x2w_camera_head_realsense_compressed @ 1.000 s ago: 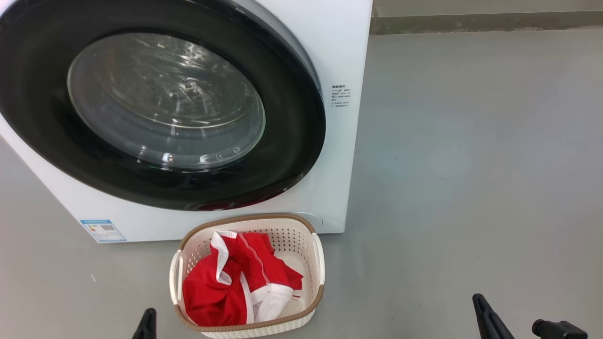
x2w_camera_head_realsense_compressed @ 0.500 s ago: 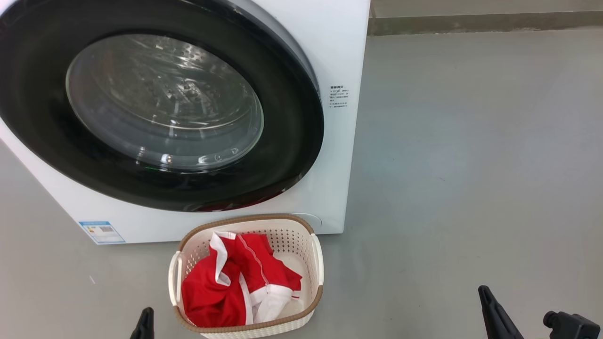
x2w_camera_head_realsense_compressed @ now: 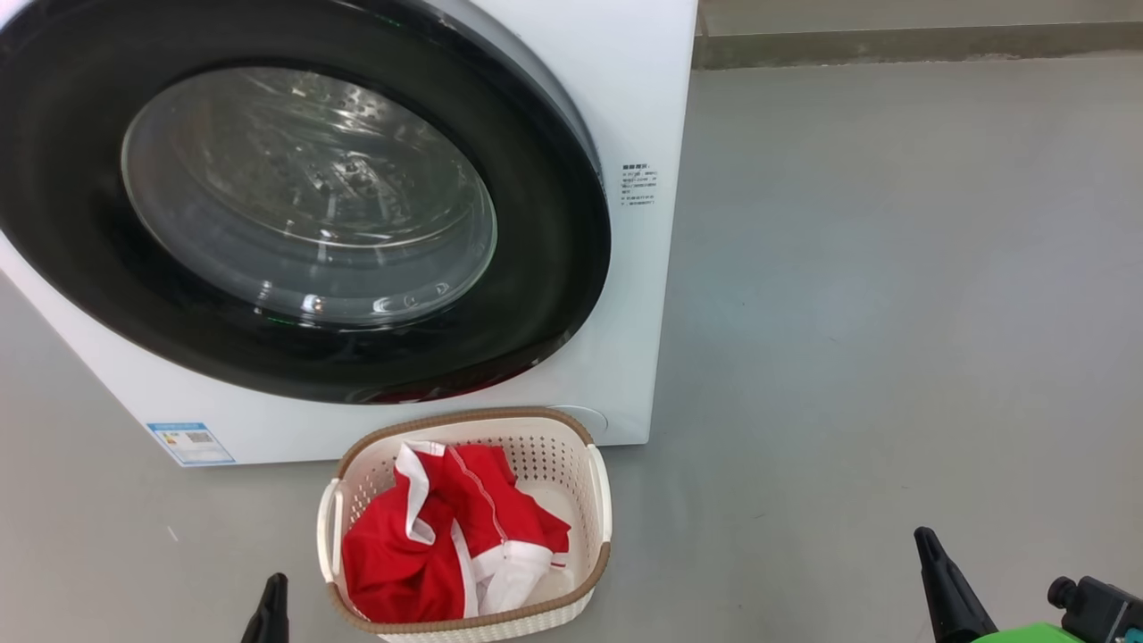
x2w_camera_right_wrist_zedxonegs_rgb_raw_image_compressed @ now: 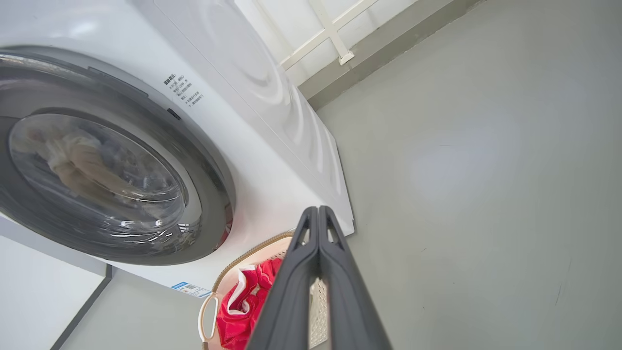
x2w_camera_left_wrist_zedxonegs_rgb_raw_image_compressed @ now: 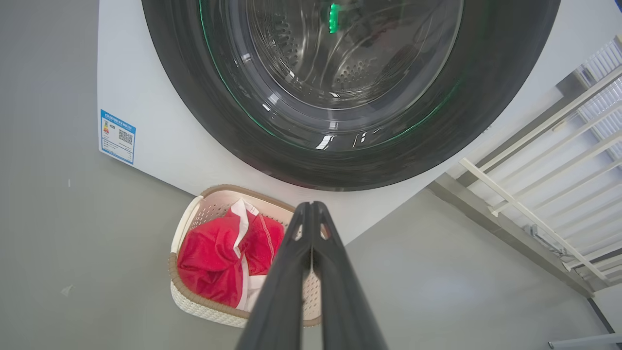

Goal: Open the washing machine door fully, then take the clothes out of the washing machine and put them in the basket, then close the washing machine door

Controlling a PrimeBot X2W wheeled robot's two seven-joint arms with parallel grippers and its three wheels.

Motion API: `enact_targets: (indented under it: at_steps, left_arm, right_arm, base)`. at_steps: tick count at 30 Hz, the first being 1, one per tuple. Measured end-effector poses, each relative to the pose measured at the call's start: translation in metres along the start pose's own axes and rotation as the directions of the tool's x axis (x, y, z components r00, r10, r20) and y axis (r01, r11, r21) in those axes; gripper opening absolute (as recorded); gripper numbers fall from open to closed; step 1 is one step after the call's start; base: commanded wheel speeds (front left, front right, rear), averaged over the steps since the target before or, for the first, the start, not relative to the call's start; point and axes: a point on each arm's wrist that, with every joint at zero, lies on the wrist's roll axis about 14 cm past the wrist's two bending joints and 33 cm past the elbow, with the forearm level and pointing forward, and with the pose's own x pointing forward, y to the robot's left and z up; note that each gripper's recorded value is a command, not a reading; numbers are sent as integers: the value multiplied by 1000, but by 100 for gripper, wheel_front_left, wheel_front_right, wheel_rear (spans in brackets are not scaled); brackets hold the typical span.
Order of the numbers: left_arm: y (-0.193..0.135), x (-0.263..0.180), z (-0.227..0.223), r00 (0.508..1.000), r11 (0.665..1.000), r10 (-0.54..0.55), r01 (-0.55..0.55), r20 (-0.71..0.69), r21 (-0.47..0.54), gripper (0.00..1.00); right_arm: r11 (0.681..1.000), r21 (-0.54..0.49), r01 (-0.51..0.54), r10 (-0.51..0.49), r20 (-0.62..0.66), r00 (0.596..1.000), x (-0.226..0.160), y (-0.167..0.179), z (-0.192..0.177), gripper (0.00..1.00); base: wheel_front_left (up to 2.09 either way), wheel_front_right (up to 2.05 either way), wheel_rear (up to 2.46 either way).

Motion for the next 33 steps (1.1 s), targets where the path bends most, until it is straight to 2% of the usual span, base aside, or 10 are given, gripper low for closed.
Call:
enact_targets:
  at_steps: [16,33]
  left_arm:
    - [-5,6,2,1000,986,-3,2,-10,-168,0]
    - [-14,15,7,1000,939,-24,19,-10,-344,0]
  right_arm:
    - [988,157,8,-9,10,1000,5,1,8,0]
    - [946,324,-8,-1,29,1000,12,5,20,0]
  base:
    - [0,0,0]
    - [0,0,0]
